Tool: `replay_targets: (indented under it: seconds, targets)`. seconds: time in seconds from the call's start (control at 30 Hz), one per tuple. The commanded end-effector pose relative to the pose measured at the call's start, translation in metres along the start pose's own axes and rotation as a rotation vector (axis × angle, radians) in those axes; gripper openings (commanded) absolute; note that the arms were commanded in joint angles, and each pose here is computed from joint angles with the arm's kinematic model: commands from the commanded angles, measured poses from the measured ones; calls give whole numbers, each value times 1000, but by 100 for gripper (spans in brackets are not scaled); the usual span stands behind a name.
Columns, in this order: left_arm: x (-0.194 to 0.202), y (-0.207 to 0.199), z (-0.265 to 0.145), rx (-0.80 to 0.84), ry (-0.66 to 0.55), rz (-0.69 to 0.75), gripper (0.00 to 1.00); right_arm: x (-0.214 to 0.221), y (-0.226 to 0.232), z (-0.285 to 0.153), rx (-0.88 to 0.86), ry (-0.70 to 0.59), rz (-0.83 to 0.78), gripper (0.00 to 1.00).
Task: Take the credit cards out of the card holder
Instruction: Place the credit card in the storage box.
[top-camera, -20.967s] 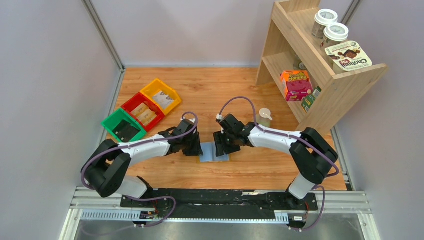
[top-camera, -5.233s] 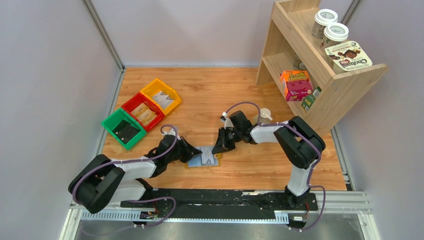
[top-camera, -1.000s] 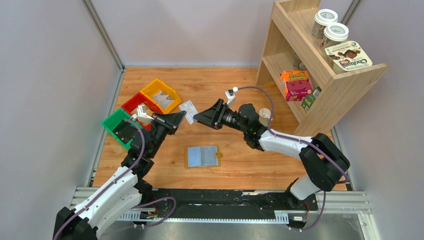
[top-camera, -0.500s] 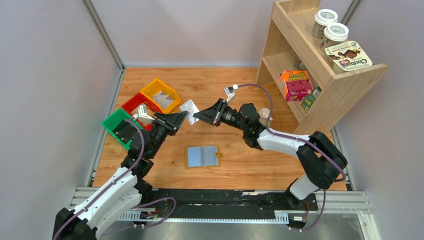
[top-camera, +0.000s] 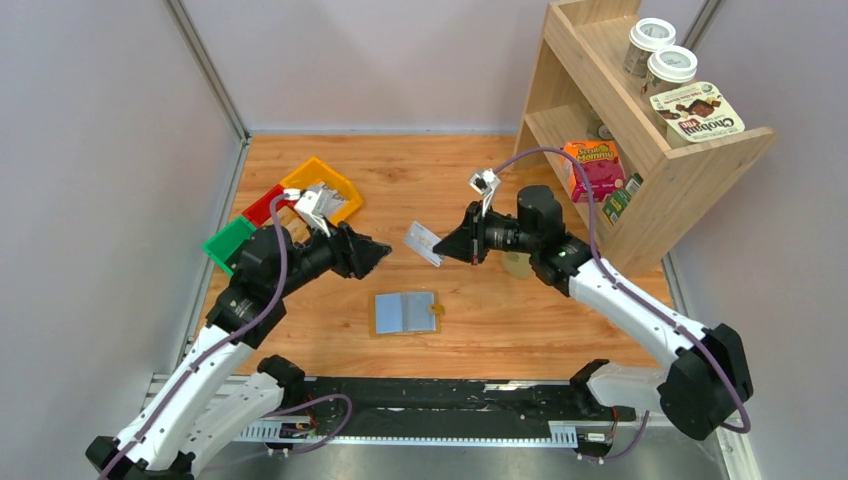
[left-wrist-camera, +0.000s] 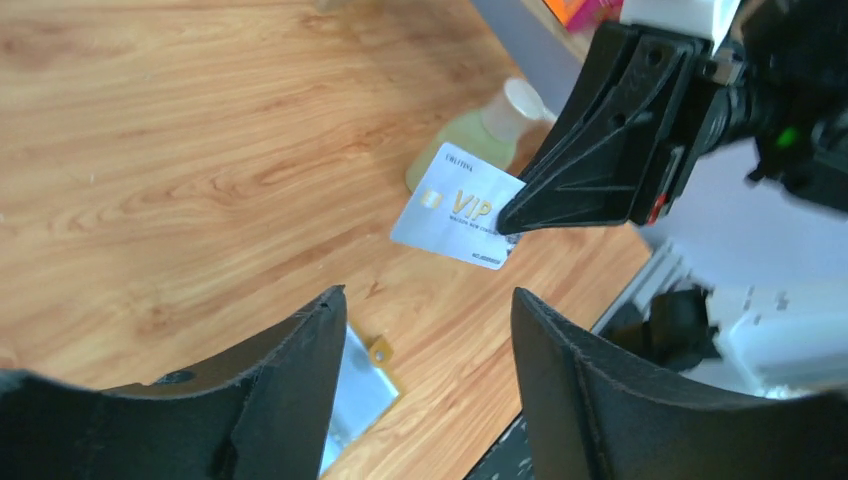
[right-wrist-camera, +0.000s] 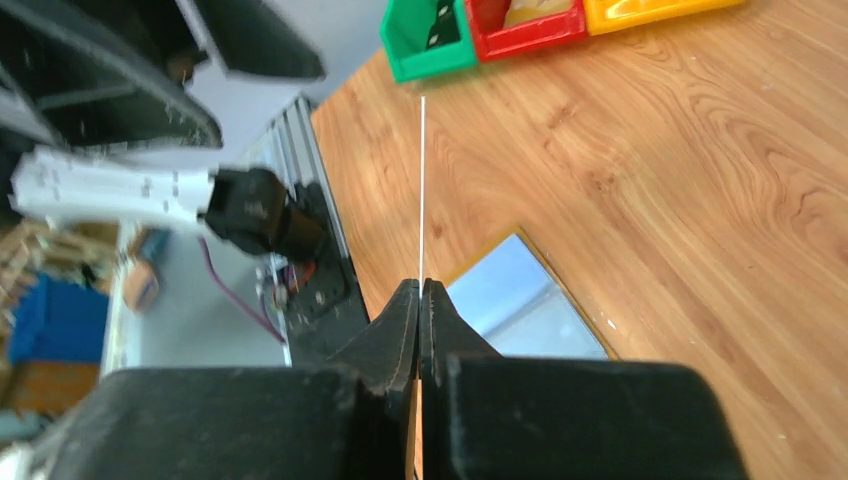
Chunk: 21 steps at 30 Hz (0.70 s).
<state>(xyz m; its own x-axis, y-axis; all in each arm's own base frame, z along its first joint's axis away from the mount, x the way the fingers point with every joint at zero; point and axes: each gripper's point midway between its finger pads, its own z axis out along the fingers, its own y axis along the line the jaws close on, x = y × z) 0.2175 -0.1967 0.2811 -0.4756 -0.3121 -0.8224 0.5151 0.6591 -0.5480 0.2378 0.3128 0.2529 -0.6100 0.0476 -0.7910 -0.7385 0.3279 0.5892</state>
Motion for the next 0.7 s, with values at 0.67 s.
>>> replay_targets:
  seconds: [0.67]
  targets:
    - [38, -89, 6, 670, 367, 255, 62, 32, 79, -52, -369, 232, -355, 0]
